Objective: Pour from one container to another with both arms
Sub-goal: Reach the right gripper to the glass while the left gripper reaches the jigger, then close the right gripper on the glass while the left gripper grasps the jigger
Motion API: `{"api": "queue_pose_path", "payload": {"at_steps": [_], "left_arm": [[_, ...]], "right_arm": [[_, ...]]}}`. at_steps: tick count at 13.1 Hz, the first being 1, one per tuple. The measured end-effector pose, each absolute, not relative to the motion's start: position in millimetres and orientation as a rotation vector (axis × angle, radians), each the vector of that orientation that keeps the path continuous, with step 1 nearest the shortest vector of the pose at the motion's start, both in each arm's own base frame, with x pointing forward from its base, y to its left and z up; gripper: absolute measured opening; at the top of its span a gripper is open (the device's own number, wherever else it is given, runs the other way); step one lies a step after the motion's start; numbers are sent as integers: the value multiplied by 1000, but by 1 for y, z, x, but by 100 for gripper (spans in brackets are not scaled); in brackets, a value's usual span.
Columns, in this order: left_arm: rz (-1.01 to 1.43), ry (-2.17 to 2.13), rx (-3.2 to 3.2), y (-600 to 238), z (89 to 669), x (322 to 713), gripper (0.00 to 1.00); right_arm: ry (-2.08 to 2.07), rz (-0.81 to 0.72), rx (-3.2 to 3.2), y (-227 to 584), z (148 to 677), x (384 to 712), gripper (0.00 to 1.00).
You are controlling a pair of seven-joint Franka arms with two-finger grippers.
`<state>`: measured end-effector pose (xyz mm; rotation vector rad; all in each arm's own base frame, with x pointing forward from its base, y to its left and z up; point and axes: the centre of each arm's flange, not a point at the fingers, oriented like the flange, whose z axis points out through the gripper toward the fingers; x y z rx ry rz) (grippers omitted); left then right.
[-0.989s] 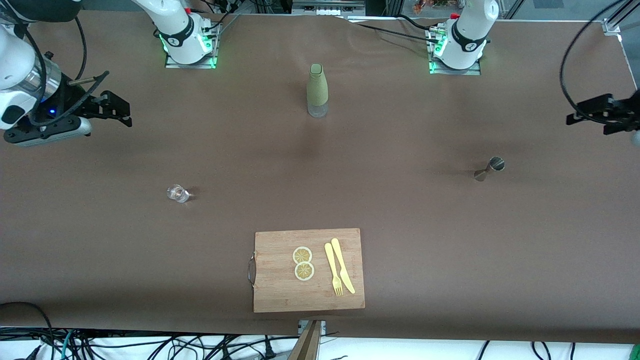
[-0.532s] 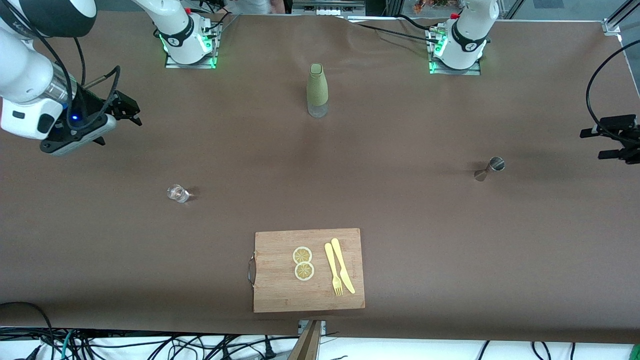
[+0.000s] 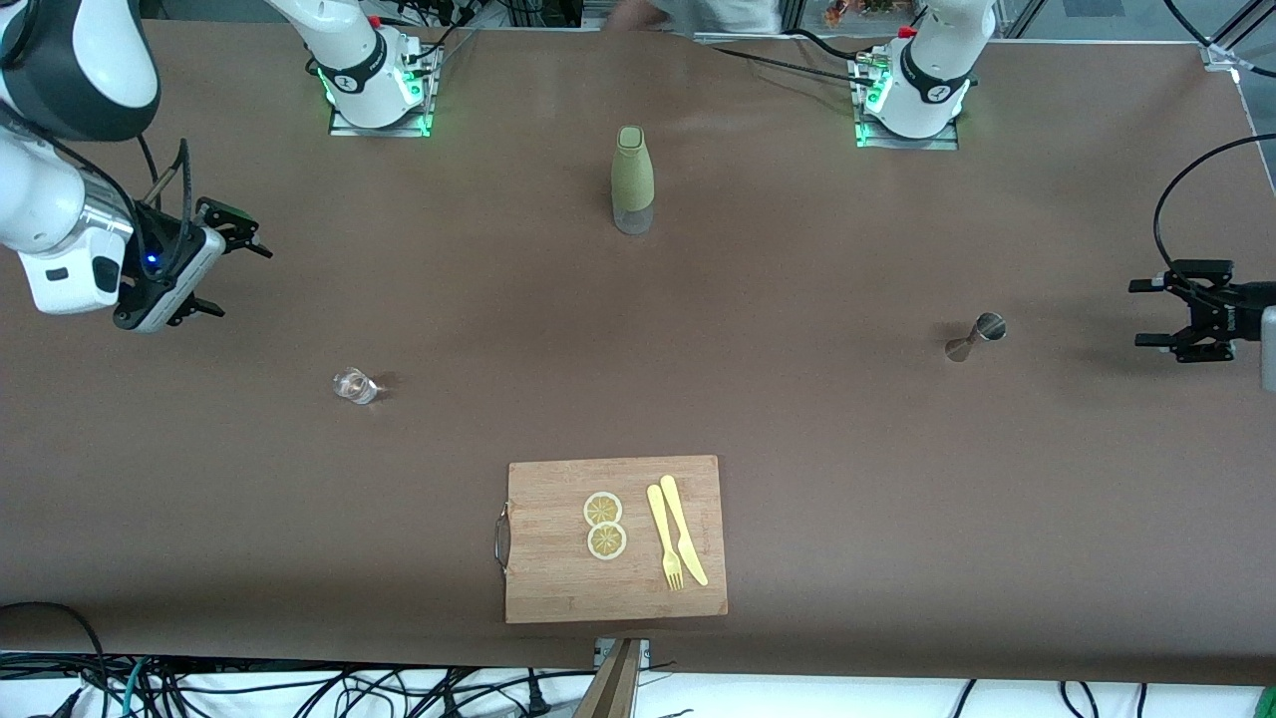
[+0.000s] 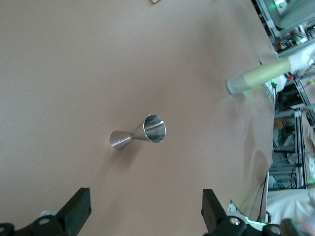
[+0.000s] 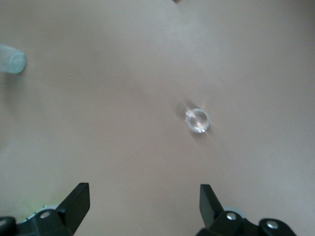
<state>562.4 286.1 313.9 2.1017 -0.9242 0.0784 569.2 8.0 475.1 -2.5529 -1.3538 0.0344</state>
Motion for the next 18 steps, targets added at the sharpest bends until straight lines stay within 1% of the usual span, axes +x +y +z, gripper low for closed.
{"api": "queue_pose_path", "payload": {"at_steps": [3, 6, 9, 11, 15, 18], "left_arm": [[220, -1098, 1949, 277, 290, 567, 100], [355, -1151, 1822, 268, 256, 565, 100], [559, -1247, 1713, 270, 227, 554, 100], [640, -1283, 1660, 274, 208, 538, 100], [888, -1364, 1562, 279, 182, 515, 100], [1038, -1401, 1490, 269, 148, 511, 100]], "right_arm": [[-1481, -14, -2360, -14, 439, 577, 99], [-1612, -124, -2116, -40, 391, 583, 100], [-1660, -282, -1907, -73, 331, 587, 100], [-1684, -395, -1783, -92, 285, 585, 99], [-1743, -539, -1603, -110, 216, 581, 100], [-1775, -584, -1527, -117, 186, 595, 100]]}}
